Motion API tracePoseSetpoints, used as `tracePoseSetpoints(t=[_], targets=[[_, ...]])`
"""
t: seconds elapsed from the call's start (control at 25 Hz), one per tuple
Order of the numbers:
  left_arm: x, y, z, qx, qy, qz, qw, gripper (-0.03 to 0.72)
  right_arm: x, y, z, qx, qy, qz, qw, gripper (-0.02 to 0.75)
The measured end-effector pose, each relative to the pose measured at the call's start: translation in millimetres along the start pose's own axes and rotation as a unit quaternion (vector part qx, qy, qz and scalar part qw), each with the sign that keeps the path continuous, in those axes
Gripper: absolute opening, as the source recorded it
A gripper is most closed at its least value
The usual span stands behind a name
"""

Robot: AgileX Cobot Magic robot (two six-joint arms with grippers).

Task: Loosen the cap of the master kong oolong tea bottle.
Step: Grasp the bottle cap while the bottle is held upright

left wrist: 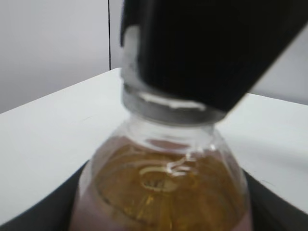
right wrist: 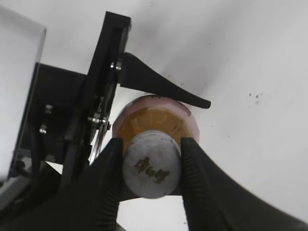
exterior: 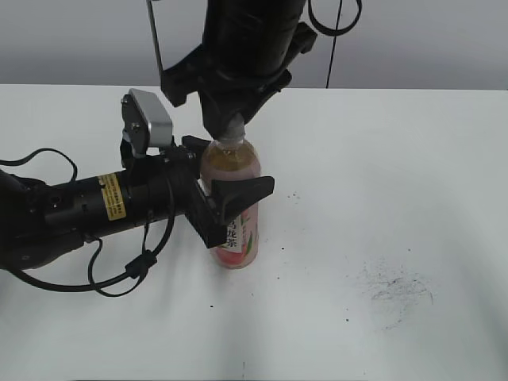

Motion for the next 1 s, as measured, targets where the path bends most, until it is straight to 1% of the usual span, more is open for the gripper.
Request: tracePoseSetpoints(t=[0.12,0.24,0.32,0.4,0.44,0.52,0.64,0.68,0.76,0.8,0.92,1.0], targets=[[-0.2,0.0,-0.1,0.000,0.000,0.001,1.000,0.445,2.1,0.0,-0.5,-0.002,-0.110,-0.005,0.994,0.273],[-0.2,0.0,-0.1,0.000,0.000,0.001,1.000,0.445,2.3,0.0,-0.5,-0.003,-0.232,-0.006,0.973,0.273],[-0.4,0.0,0.0,0.000,0.000,0.001,1.000,0.445,2.3,0.0,-0.5,-0.003,-0.321,-0.005,0.947,0.273],[-0.7,0.0,0.2,0.000,0.001,0.002,1.000,0.445,3.1,0.0,-0.5,-0.005,-0.402,-0.007,0.916,0.273],[-0.7,0.0,0.2,0.000,0.001,0.002,1.000,0.445,3.8,-0.1,-0.7,-0.006,-0.449,-0.008,0.894,0.273],[-0.9,0.0,0.2,0.001,0.002,0.002,1.000,0.445,5.1,-0.1,-0.7,-0.009,-0.542,-0.011,0.841,0.273],[-1.0,0.0,0.3,0.001,0.003,0.003,1.000,0.445,7.4,-1.1,-0.7,-0.017,-0.672,-0.015,0.740,0.273],[-1.0,0.0,0.3,0.001,0.003,0.003,1.000,0.445,8.0,-1.1,-0.9,-0.019,-0.702,-0.015,0.711,0.273],[-1.1,0.0,0.2,0.000,0.003,0.003,1.000,0.445,8.7,-1.2,-0.9,-0.022,-0.764,-0.015,0.645,0.273],[-1.1,0.0,0.2,0.000,0.003,0.003,1.000,0.445,8.7,-1.3,-0.9,-0.025,-0.785,-0.015,0.619,0.273],[-1.0,0.0,0.1,0.000,0.002,0.003,1.000,0.445,9.3,-1.3,-0.7,-0.027,-0.852,-0.013,0.523,0.273],[-0.4,-0.3,0.2,0.000,0.001,0.001,1.000,0.445,9.2,-1.4,-0.8,-0.030,-0.883,-0.012,0.468,0.273]])
Point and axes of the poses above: a point on each arm's last joint axis where the gripper is mounted, y pointing out along that axis toward the gripper, x along the wrist's bending axis when the last joint is at zero, z = x × y, the point moved 10 cm from there along y, pointing out along that axis toward the gripper, and after that the axes turned 10 degrees about -y, right-handed, at the moved point
